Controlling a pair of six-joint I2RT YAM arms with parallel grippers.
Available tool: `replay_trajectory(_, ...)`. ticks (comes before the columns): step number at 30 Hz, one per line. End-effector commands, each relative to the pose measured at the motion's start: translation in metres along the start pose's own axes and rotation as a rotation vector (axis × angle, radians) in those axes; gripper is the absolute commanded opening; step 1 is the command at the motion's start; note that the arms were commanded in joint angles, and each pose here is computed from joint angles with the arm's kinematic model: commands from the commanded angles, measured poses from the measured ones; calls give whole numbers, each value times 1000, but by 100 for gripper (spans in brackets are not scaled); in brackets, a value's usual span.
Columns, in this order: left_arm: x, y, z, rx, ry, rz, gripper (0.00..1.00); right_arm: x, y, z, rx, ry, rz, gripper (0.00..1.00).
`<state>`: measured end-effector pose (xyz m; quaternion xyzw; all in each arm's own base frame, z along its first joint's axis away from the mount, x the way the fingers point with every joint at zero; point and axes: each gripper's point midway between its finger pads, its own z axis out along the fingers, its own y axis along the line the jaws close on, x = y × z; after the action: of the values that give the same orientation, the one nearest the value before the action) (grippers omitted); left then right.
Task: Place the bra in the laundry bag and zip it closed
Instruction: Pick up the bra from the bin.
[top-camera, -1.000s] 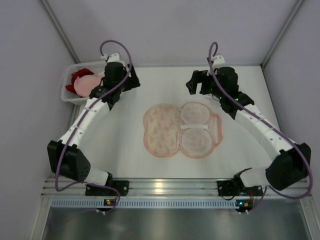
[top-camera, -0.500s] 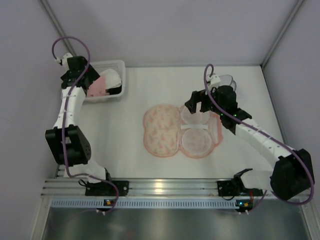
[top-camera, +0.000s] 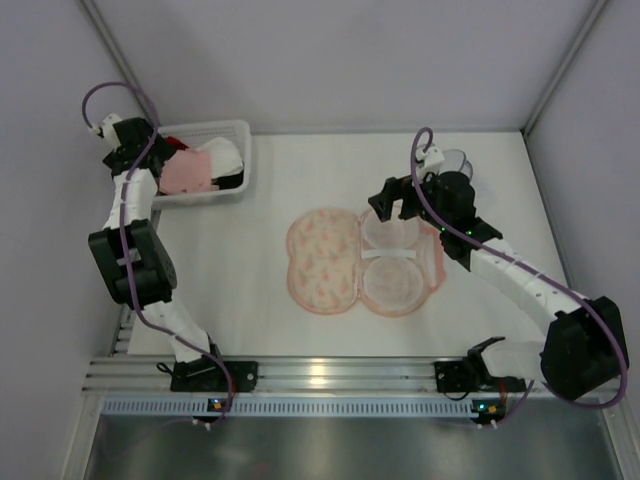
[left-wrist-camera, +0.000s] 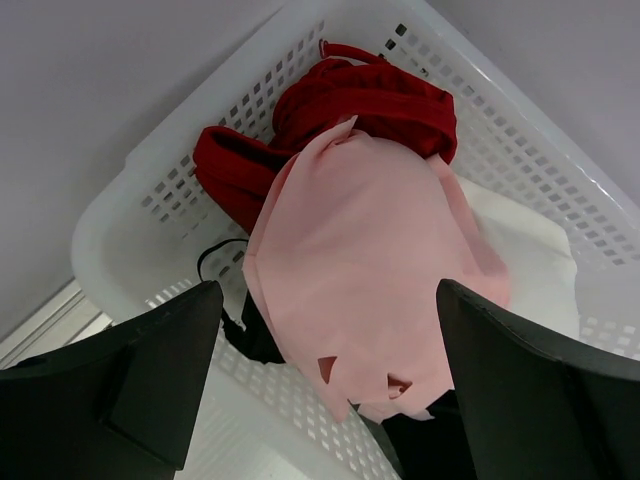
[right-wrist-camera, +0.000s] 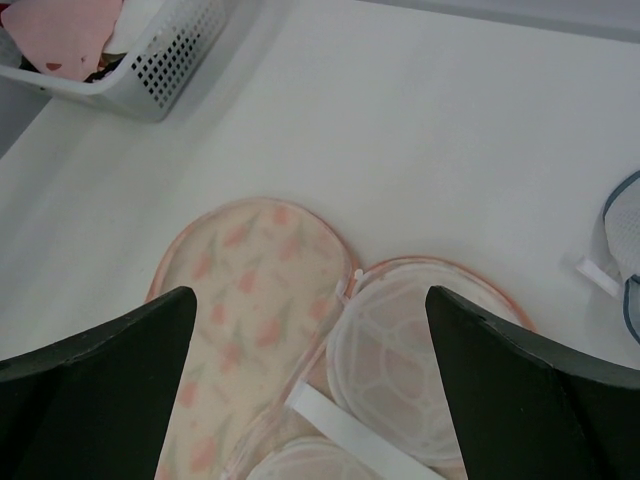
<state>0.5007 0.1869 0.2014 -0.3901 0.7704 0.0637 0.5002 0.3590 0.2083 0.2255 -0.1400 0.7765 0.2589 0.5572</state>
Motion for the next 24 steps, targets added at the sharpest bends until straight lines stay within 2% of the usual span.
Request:
replay_trajectory(1,-16,-16,15,47,-84,-19,94,-18,2,2,1,-76,-8,99)
replay_trajectory(12,16,-2,57,21,-26,-46,91,-21,-6,9,39,-65,-30,99)
replay_trajectory(15,20,-6,63,46,-19,-54,89,-21,-6,12,41,-64,-30,99)
replay_trajectory(19,19,-10,65,67,-25,-69,80,-18,-10,16,56,-44,-33,99)
replay_trajectory(22,17,-14,64,85,-36,-67,61,-18,-11,17,58,-42,-34,99)
replay_trajectory(23,16,-13,64,84,-40,-67,49,-19,-11,17,59,-44,-34,99)
replay_trajectory(24,17,-14,64,87,-40,-67,42,-18,-11,18,59,-41,-34,99)
